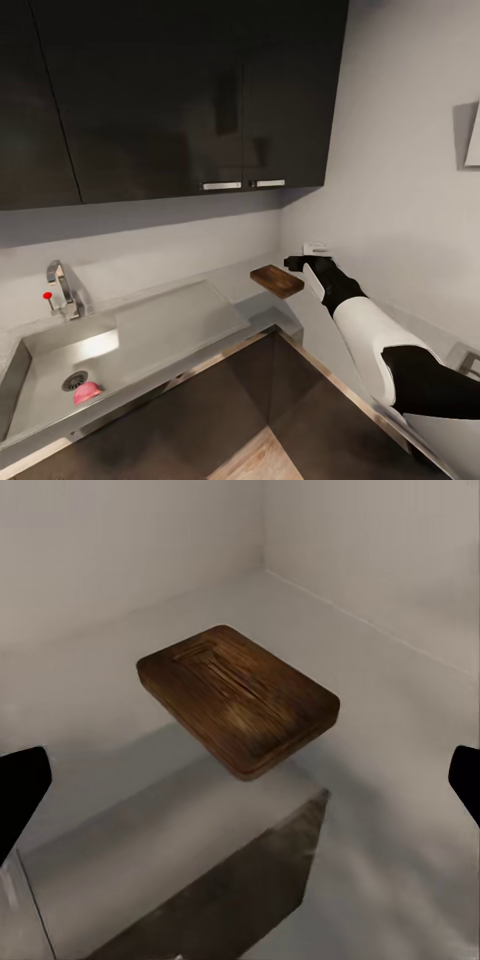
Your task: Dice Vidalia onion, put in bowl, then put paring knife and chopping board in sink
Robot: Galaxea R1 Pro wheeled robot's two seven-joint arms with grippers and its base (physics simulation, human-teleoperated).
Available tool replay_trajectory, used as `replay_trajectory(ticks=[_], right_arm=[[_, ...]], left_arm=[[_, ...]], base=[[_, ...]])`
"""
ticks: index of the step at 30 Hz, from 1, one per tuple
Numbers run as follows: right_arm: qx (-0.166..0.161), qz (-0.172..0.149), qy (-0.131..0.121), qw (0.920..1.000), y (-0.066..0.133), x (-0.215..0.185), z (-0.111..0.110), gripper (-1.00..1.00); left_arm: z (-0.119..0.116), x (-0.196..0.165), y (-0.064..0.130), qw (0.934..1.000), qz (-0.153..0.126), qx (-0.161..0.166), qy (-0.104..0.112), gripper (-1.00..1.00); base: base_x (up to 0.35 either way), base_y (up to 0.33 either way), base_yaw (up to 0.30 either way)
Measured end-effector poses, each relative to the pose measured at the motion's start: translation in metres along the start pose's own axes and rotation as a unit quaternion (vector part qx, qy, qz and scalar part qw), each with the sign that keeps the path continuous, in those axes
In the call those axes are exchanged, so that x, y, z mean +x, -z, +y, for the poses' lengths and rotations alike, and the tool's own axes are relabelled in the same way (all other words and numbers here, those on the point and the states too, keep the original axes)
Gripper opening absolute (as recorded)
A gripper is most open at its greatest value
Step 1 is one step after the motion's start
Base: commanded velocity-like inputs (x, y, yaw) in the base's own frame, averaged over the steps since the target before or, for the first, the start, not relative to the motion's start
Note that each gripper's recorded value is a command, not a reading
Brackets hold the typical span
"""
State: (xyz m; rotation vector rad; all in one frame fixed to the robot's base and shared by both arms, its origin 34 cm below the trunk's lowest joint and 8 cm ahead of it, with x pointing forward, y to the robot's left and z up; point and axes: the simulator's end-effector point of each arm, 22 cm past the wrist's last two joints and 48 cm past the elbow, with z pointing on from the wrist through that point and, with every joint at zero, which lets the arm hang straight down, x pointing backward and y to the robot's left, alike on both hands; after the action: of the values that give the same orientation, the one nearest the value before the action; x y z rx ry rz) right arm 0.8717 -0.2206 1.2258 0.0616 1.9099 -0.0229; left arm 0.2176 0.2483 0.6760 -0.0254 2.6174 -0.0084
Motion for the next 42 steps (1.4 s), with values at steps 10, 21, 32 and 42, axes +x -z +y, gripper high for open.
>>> replay_trajectory(ticks=[10, 21, 32, 42], right_arm=[[0.002, -0.012, -0.002, 0.9999, -0.003, 0.001, -0.002, 1.00], [0.006, -0.012, -0.002, 0.9999, -0.003, 0.002, -0.008, 1.00], [0.007, -0.004, 0.000, 1.0000, -0.006, 0.010, -0.009, 1.00], [0.007, -0.003, 0.000, 1.0000, -0.006, 0.011, -0.009, 1.00]], left_arm=[[0.000, 0.004, 0.000, 1.0000, 0.004, 0.000, 0.000, 1.00], [0.000, 0.011, 0.001, 0.9999, 0.011, 0.000, 0.001, 1.00], [0.001, 0.011, 0.001, 0.9999, 0.012, -0.001, 0.000, 1.00], [0.002, 0.010, 0.000, 0.9999, 0.011, -0.001, 0.000, 1.00]], base=[[0.002, 0.000, 0.281], [0.213, -0.151, 0.034], [0.142, -0.097, 0.000], [0.004, -0.003, 0.000]])
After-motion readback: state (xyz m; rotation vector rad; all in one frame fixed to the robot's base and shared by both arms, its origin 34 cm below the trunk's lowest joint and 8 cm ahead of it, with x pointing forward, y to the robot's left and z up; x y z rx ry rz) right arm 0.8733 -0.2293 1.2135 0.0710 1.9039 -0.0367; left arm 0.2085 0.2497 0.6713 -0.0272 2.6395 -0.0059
